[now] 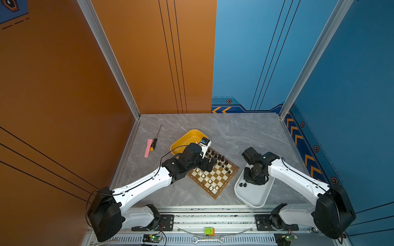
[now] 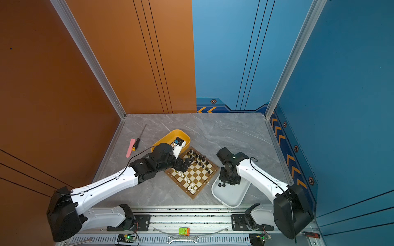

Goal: Set up the chess pieces on the board
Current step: 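Return the right gripper to the white tray and grasp another black piece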

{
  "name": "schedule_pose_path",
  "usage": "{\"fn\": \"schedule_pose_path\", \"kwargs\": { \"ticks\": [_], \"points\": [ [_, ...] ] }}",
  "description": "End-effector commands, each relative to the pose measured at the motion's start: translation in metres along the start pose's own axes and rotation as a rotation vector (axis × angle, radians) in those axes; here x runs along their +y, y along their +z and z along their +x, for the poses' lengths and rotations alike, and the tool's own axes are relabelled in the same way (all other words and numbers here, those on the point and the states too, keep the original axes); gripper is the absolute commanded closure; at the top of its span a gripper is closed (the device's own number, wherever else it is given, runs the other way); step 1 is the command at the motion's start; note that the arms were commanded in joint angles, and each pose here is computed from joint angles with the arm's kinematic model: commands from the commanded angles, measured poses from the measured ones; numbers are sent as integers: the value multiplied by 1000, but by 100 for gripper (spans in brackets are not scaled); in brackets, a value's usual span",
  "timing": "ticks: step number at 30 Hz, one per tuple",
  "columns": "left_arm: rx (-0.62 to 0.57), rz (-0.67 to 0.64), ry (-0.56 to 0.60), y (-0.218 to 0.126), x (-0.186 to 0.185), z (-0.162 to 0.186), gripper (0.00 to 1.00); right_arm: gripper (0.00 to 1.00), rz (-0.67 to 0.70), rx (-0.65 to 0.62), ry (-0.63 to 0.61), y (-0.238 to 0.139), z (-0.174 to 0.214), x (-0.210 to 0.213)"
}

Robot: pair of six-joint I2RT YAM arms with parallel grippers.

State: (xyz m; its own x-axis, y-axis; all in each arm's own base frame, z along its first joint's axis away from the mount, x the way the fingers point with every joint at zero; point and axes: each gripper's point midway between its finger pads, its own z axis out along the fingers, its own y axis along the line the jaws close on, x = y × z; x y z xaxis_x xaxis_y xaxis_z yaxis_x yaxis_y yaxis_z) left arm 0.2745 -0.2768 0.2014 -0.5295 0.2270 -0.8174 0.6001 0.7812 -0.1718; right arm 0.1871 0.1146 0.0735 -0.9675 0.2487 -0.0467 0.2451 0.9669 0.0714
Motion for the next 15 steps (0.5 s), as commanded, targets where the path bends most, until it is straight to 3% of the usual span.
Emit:
{"fn": "schedule_pose_path", "kwargs": {
  "ticks": [1, 15],
  "points": [
    [-20, -13, 31, -7, -1, -11, 2, 76, -15, 12, 4, 10, -1, 6],
    [-30, -53, 21, -13, 7, -7, 2, 76, 18, 61, -24, 34, 2, 3]
  ]
}}
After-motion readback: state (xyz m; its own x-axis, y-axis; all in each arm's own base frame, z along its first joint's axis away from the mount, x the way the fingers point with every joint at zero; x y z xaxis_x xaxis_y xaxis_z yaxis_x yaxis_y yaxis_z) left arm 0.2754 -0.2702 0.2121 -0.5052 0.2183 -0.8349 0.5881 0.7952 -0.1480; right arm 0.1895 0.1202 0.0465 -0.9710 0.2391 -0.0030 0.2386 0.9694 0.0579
